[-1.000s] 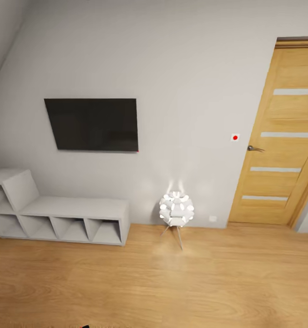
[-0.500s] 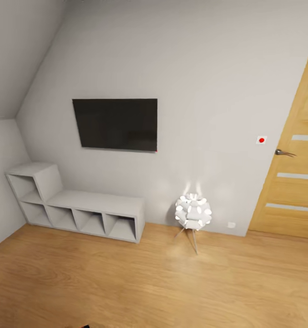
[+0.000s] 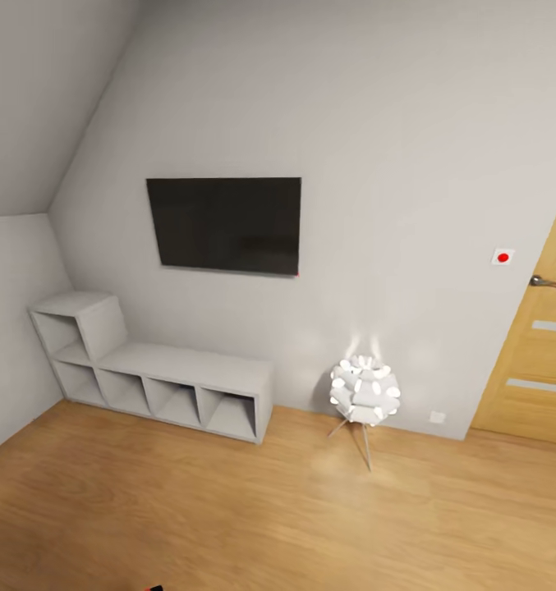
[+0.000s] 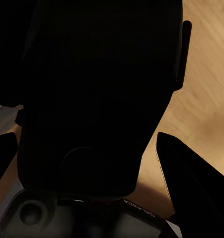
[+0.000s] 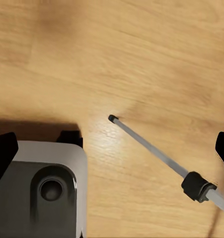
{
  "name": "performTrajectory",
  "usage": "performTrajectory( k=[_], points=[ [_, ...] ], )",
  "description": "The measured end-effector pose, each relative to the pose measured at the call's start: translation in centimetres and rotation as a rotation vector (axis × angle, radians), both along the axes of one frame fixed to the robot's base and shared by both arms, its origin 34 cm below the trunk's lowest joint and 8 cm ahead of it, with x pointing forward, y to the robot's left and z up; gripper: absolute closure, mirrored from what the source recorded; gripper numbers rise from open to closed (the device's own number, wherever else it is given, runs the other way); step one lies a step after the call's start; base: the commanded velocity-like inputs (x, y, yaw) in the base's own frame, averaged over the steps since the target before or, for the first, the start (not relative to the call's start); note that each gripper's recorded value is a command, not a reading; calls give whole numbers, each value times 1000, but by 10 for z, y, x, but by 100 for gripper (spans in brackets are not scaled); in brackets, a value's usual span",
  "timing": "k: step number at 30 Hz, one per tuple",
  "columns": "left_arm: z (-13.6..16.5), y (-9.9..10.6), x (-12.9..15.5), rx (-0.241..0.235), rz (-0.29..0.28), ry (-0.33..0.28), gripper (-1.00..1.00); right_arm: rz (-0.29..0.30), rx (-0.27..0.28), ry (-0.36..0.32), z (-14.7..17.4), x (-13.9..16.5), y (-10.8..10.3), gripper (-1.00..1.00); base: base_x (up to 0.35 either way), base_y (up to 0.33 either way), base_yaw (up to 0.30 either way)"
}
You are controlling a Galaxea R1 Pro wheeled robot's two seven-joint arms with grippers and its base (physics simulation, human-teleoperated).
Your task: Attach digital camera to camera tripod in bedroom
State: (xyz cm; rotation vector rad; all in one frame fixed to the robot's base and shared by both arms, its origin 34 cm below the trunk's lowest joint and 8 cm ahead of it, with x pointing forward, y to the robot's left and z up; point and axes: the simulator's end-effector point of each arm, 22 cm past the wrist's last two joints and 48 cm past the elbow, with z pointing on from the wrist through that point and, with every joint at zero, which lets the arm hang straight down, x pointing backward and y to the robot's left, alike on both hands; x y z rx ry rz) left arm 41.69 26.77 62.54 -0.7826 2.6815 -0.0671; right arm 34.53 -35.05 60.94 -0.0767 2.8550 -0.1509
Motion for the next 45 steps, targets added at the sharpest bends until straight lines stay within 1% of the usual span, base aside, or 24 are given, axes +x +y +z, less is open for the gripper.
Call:
performTrajectory(
  k=[26, 35, 45],
  points=[
    [0, -3, 1, -4, -5, -2, 100, -1, 1, 1, 0, 0, 0, -100, 314, 0, 0],
    [0, -3, 1, -3, -5, -1, 100, -8, 1, -2, 0, 1, 0, -100, 52, 0, -27],
    [0, -3, 1, -1, -2, -2, 100, -8, 3, -4, 0, 1, 2, -100, 2, 0, -251]
  ],
)
